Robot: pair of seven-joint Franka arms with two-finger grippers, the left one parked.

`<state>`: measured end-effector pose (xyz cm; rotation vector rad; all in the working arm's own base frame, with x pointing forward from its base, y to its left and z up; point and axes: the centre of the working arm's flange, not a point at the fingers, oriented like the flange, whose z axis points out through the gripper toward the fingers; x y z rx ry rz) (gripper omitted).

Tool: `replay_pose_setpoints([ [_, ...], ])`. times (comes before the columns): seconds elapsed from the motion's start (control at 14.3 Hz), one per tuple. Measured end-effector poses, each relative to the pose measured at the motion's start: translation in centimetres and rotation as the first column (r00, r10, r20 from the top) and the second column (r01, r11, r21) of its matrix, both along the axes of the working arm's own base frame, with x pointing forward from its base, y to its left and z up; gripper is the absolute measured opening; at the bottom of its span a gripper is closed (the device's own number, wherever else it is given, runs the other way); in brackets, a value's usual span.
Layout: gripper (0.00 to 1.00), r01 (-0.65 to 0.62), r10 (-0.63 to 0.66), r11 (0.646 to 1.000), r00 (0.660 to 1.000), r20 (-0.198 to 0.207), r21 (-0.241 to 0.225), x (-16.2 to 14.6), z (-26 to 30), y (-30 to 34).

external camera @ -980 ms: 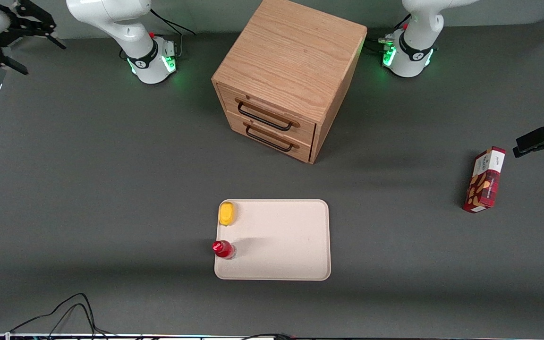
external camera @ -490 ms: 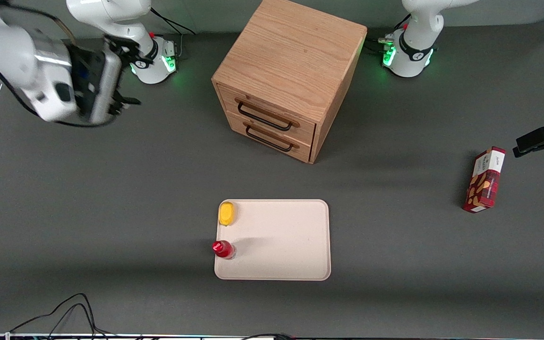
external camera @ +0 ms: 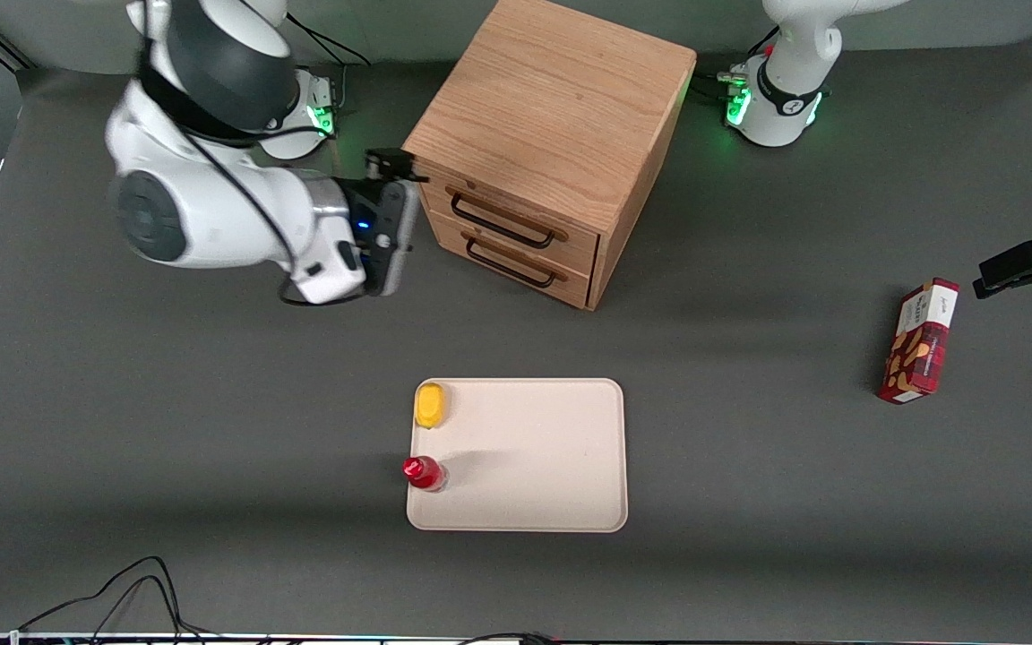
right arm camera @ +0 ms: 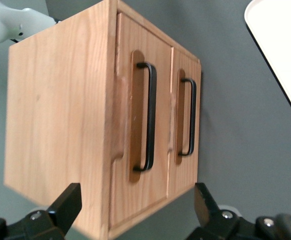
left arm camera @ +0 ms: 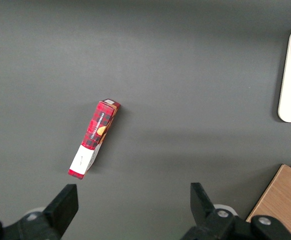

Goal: Open upper drawer

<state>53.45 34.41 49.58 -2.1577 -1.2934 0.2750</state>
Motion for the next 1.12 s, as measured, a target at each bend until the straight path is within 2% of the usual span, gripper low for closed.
replay_pose_setpoints([
  [0.49,1.0,0.062,-0.062,0.998,0.998,0.013,-0.018,-2.2,-7.2,4.0],
  [1.12,1.0,0.081,-0.078,0.995,0.996,0.053,-0.058,-4.2,-10.6,5.6],
])
